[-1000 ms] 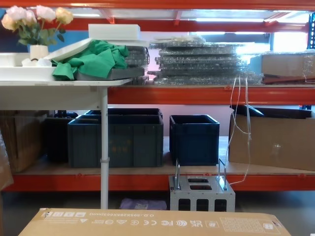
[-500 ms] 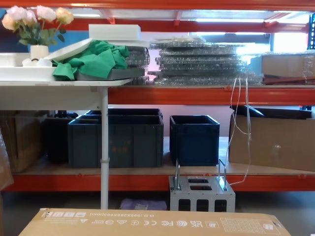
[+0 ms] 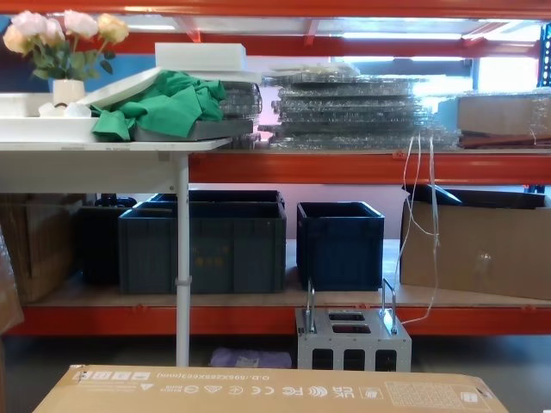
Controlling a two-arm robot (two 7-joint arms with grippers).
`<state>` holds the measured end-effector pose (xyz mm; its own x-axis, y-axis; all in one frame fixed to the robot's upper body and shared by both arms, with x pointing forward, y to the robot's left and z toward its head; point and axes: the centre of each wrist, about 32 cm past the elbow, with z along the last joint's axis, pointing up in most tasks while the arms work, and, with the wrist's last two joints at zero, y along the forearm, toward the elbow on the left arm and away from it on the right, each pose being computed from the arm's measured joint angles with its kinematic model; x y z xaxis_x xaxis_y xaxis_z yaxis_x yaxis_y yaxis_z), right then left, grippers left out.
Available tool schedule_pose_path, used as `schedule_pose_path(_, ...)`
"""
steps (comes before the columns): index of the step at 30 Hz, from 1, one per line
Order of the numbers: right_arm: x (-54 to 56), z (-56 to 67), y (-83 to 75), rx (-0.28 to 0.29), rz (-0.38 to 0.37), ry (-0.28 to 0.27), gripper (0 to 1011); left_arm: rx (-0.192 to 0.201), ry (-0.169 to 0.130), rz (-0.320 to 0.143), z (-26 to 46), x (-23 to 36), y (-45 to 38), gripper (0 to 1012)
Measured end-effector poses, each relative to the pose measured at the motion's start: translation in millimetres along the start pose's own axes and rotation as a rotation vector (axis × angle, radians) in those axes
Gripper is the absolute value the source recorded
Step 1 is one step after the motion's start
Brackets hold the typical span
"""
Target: Use one hand to grasp the basket and place it at the designated location.
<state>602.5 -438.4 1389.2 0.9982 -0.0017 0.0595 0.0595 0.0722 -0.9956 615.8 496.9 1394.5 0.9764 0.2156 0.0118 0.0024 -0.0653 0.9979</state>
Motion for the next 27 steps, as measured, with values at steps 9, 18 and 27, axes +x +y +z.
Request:
schedule_pose_path(9,1.2,-0.6,3.1,0.011,0.004,0.012,0,0.000,0.000,0.000,0.0,0.0,0.0,0)
schedule_pose_path(18,3.8,-0.2,5.9,0.017,0.013,0.017,0,0.000,0.000,0.000,-0.1,0.0,0.0,0)
schedule_pose_path(27,6.7,-0.4,10.8,0.021,0.028,0.020,0,0.000,0.000,0.000,0.0,0.0,0.0,0)
